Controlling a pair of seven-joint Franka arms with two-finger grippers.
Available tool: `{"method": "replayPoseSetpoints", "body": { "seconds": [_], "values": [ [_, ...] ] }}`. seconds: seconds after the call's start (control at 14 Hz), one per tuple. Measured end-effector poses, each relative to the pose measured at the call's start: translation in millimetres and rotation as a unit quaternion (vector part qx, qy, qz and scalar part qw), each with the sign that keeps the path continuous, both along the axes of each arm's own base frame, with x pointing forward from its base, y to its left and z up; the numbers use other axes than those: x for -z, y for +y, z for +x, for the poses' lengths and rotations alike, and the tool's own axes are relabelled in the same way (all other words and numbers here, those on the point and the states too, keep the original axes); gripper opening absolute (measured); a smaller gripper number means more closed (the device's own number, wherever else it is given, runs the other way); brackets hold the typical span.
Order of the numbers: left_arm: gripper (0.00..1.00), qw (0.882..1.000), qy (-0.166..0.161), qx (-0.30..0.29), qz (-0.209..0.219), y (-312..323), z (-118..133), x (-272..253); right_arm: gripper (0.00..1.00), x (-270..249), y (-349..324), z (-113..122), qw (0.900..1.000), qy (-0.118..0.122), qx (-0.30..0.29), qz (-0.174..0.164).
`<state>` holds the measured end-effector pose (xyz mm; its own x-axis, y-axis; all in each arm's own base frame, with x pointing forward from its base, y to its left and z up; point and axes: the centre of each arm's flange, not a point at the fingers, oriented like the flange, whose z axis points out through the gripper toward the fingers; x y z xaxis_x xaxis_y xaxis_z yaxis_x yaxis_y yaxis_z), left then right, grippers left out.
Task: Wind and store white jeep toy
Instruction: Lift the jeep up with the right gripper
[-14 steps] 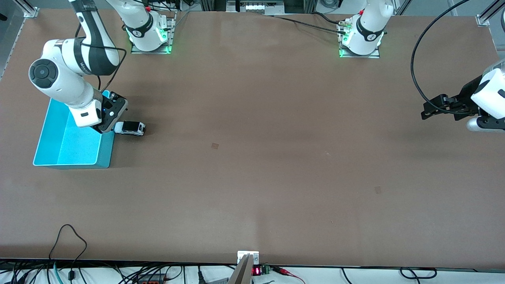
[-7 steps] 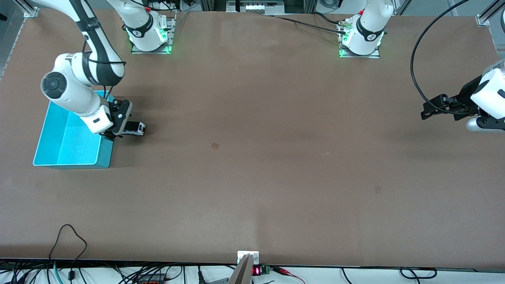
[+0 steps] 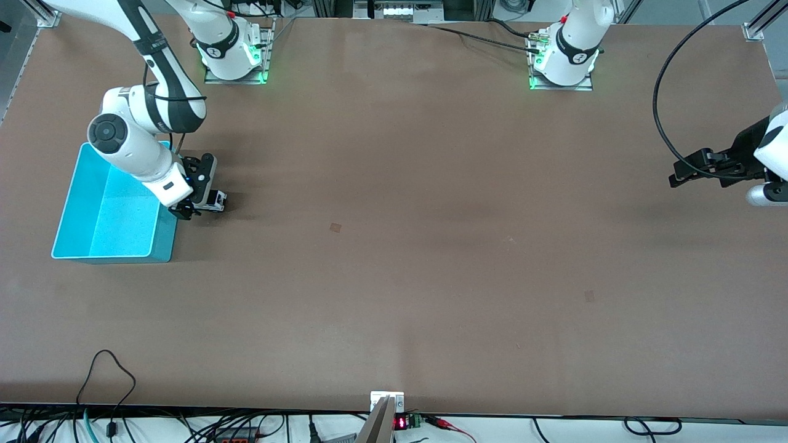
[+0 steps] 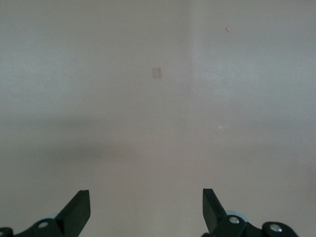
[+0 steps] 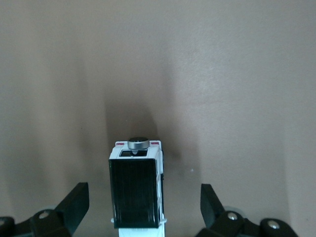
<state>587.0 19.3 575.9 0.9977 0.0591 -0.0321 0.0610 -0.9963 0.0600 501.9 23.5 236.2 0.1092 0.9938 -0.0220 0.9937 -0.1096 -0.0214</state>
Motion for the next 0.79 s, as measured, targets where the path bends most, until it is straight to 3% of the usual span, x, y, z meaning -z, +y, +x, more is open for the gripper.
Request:
{"method": "replayPoseSetpoints", "body": {
  "seconds": [0.79],
  "values": [
    [1.0,1.0,0.008,0.001,-0.001,-15,-2,0,1.0,37,-4,-2,1.0,0.002,-0.008,0.014]
  ]
}}
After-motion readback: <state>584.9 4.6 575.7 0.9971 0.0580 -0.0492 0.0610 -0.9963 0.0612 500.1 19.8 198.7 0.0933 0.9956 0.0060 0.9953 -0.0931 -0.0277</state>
